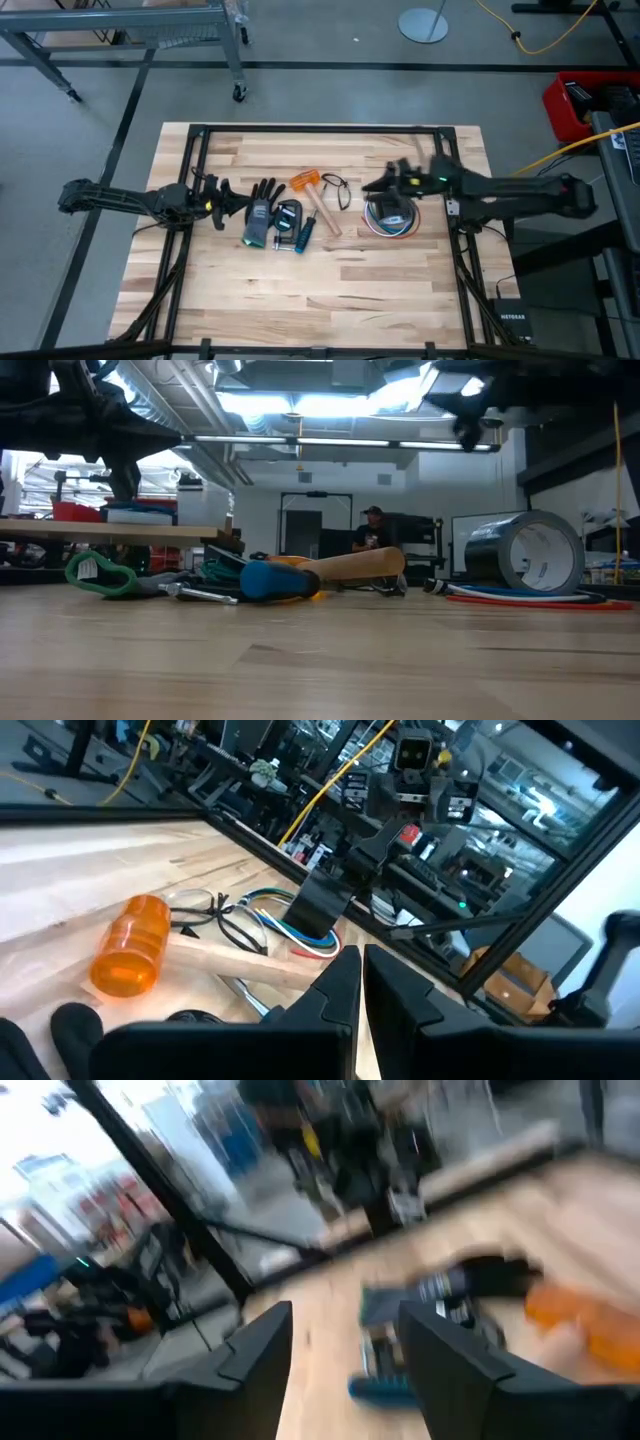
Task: Coil cords
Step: Uncoil the green wire from the spool
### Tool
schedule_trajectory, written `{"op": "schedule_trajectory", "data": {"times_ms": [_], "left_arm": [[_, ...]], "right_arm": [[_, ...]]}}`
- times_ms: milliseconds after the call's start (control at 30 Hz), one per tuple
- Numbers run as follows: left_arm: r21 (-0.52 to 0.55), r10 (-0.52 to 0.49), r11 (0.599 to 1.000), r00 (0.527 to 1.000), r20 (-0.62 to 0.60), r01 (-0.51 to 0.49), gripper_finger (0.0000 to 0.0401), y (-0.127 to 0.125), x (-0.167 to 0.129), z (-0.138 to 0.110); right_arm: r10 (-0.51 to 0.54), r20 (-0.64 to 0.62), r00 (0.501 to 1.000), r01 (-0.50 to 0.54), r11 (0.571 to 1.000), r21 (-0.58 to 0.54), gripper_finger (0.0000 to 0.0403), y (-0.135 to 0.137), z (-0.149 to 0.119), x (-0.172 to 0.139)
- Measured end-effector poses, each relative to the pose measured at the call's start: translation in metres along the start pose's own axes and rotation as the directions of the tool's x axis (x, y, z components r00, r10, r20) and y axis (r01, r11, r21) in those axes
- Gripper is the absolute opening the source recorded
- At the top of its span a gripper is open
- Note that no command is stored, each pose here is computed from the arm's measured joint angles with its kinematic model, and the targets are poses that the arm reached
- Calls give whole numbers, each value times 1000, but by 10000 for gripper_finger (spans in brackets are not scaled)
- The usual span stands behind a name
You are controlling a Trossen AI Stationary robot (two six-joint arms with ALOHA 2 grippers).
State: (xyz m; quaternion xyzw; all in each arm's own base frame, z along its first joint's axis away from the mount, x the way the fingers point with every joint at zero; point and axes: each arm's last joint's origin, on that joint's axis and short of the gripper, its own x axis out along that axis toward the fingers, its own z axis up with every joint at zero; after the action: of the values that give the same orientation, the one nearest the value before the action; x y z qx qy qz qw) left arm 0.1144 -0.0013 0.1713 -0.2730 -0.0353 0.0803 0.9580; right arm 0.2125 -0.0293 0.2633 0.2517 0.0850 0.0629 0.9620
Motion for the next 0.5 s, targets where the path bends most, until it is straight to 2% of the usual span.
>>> {"op": "schedule_trajectory", "data": {"times_ms": [133, 233, 333, 500], "left_arm": [[64, 5, 998, 1000, -8, -4, 10, 0, 0, -1], [92, 25, 996, 999, -39, -21, 10, 2, 0, -4], [107, 52, 993, 995, -81, -43, 10, 5, 0, -8], [106, 85, 992, 988, -132, -71, 10, 8, -1, -13]], "right_arm": [[-58, -203, 977, 74, 995, 72, 188, -9, 14, 42], [-18, -322, 947, 57, 992, 114, 188, -14, 23, 72], [39, -372, 927, 5, 993, 115, 189, -18, 32, 100], [36, -416, 909, -1, 996, 84, 189, -32, 35, 140]]}}
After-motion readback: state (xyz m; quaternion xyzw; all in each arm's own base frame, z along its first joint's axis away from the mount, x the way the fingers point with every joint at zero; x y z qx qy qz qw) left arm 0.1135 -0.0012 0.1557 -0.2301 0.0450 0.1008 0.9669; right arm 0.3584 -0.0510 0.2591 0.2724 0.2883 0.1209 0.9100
